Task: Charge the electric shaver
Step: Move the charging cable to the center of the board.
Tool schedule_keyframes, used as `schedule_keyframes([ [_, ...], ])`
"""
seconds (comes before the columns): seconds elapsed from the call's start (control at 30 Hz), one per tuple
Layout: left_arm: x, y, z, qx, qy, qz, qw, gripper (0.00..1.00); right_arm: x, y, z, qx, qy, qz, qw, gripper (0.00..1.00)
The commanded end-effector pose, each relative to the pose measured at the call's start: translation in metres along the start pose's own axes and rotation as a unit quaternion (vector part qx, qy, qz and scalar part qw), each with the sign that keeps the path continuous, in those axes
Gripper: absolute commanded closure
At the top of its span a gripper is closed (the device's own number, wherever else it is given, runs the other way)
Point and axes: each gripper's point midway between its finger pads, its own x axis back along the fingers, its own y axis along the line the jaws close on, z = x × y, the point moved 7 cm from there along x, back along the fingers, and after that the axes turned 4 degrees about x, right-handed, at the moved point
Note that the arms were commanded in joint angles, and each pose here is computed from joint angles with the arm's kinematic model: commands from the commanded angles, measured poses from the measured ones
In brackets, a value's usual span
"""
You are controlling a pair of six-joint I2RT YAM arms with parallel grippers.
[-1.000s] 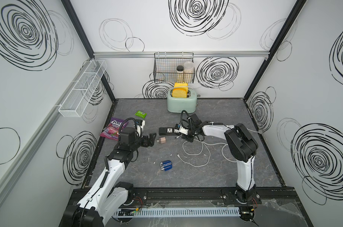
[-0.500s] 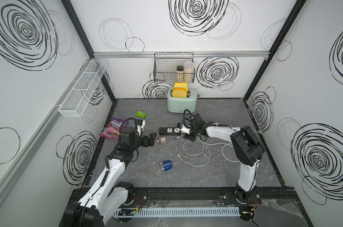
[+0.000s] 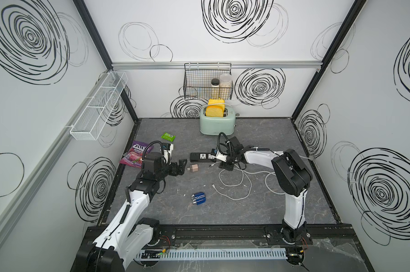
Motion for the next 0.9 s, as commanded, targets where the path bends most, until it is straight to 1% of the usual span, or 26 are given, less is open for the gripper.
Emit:
schedule_keyframes([
  [0.0, 0.004, -0.003, -0.01, 0.004, -0.024, 0.012, 1.0, 0.03, -0.01, -0.004, -0.002, 0.005, 0.006, -0.004, 1.0, 0.48],
  [0.17, 0.004, -0.008, -0.015, 0.009, -0.024, 0.03, 0.999, 0.03, -0.018, 0.0, 0.003, -0.002, 0.038, -0.033, 0.999, 0.48],
  [0.27, 0.002, -0.009, -0.017, 0.006, -0.022, 0.031, 0.999, 0.03, -0.022, 0.008, 0.012, -0.014, 0.056, -0.059, 0.997, 0.51],
  [0.4, 0.003, -0.009, -0.018, 0.003, -0.009, 0.029, 1.0, 0.03, -0.022, 0.024, 0.031, -0.035, 0.104, -0.091, 0.99, 0.59],
  [0.5, 0.005, -0.01, -0.018, -0.003, -0.006, 0.028, 1.0, 0.03, -0.018, 0.034, 0.041, -0.036, 0.121, -0.097, 0.987, 0.69],
  [0.53, 0.005, -0.01, -0.018, -0.003, -0.006, 0.028, 1.0, 0.03, -0.017, 0.035, 0.042, -0.034, 0.121, -0.092, 0.988, 0.73],
  [0.57, 0.005, -0.01, -0.017, -0.002, -0.007, 0.029, 1.0, 0.03, -0.015, 0.035, 0.043, -0.032, 0.118, -0.085, 0.989, 0.79],
  [0.63, 0.005, -0.01, -0.017, 0.004, -0.006, 0.034, 0.999, 0.03, -0.013, 0.032, 0.04, -0.025, 0.105, -0.071, 0.992, 0.94],
  [0.67, 0.005, -0.012, -0.017, 0.006, -0.005, 0.043, 0.999, 0.03, -0.012, 0.031, 0.038, -0.022, 0.101, -0.065, 0.992, 1.0],
  [0.77, 0.005, -0.018, -0.018, 0.011, -0.002, 0.065, 0.998, 0.03, -0.006, 0.03, 0.028, -0.003, 0.081, -0.044, 0.996, 1.0],
  [0.87, 0.004, -0.022, -0.018, 0.014, 0.0, 0.074, 0.997, 0.03, 0.007, 0.03, 0.014, 0.007, 0.039, -0.018, 0.999, 1.0],
])
